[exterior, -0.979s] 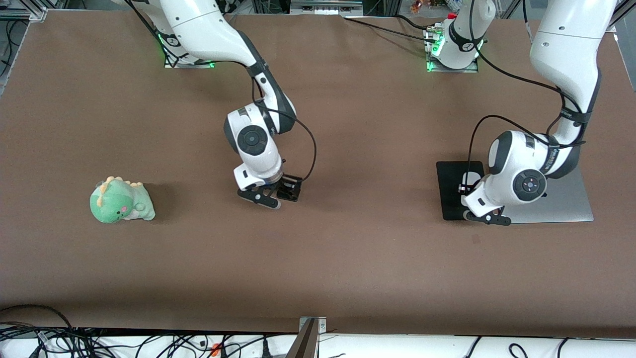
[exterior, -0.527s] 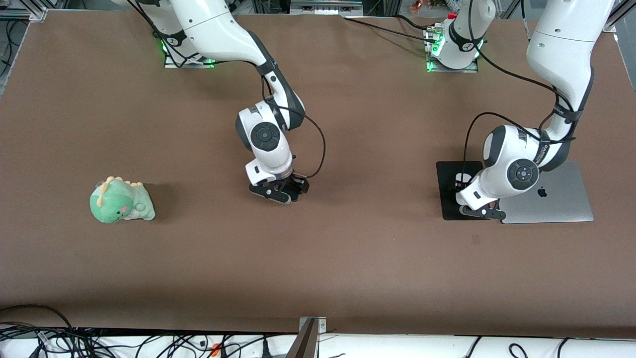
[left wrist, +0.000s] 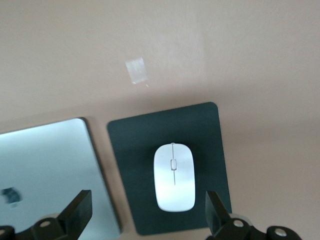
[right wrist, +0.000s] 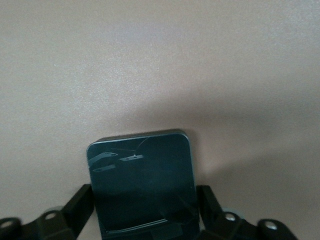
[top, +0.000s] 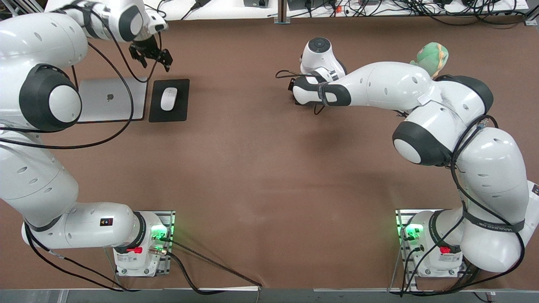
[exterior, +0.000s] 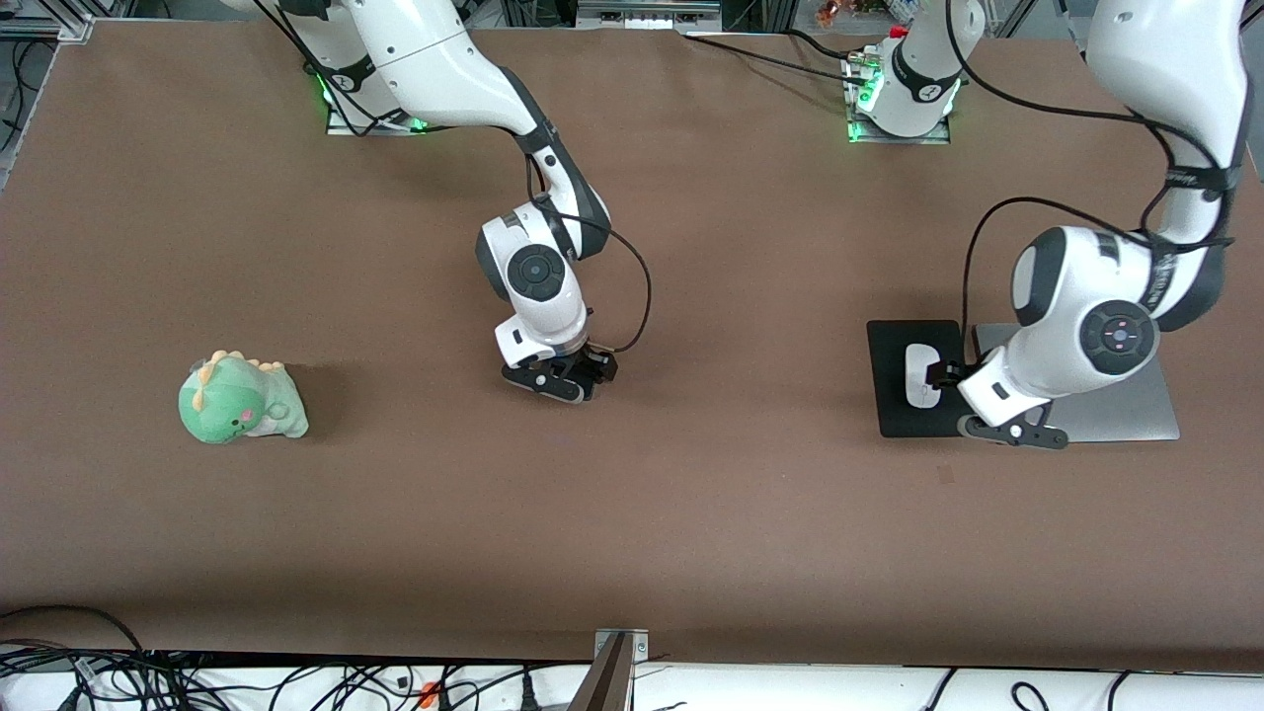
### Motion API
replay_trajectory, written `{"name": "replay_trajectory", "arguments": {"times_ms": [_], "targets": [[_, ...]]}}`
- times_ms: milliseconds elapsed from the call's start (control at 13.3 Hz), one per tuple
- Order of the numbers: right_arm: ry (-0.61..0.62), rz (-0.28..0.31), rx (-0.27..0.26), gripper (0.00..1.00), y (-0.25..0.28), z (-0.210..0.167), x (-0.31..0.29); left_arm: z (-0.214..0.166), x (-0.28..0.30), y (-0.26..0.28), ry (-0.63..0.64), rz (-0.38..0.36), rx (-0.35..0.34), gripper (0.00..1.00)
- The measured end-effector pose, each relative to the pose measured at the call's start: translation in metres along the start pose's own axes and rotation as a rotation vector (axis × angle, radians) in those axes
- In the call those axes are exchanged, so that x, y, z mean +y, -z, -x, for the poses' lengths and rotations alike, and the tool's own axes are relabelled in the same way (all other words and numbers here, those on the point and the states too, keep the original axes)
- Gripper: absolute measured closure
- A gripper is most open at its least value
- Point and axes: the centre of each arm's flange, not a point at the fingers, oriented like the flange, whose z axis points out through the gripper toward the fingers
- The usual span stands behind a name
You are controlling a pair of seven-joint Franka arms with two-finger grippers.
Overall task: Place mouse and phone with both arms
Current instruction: 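Open the left gripper and withdraw while the right gripper lifts the phone, then carry the black phone with the right gripper beside the green plush toy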
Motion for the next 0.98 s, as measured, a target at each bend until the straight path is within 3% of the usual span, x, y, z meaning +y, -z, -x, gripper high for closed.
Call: {"name": "replay_trajectory", "arguments": {"times_ms": [75, 301, 527, 678, 979], "targets": [[0.006, -0.002, 0.002, 0.19, 0.003, -0.001, 0.000, 0.000, -0.003, 0.022, 0.000, -0.004, -0.016, 0.00], [0.060, 0.012, -0.006, 0.19, 0.004, -0.012, 0.006, 0.009, -0.013, 0.107, 0.013, -0.017, -0.011, 0.00], [0.194, 0.059, -0.057, 0.19, 0.030, -0.060, 0.027, 0.039, -0.015, 0.196, 0.029, -0.028, -0.011, 0.00], [0.295, 0.081, -0.094, 0.19, 0.058, -0.108, 0.066, 0.054, -0.012, 0.235, 0.031, -0.036, 0.034, 0.00], [0.436, 0.126, -0.142, 0.19, 0.075, -0.168, 0.152, 0.070, -0.019, 0.256, 0.049, -0.058, 0.162, 0.00]]}}
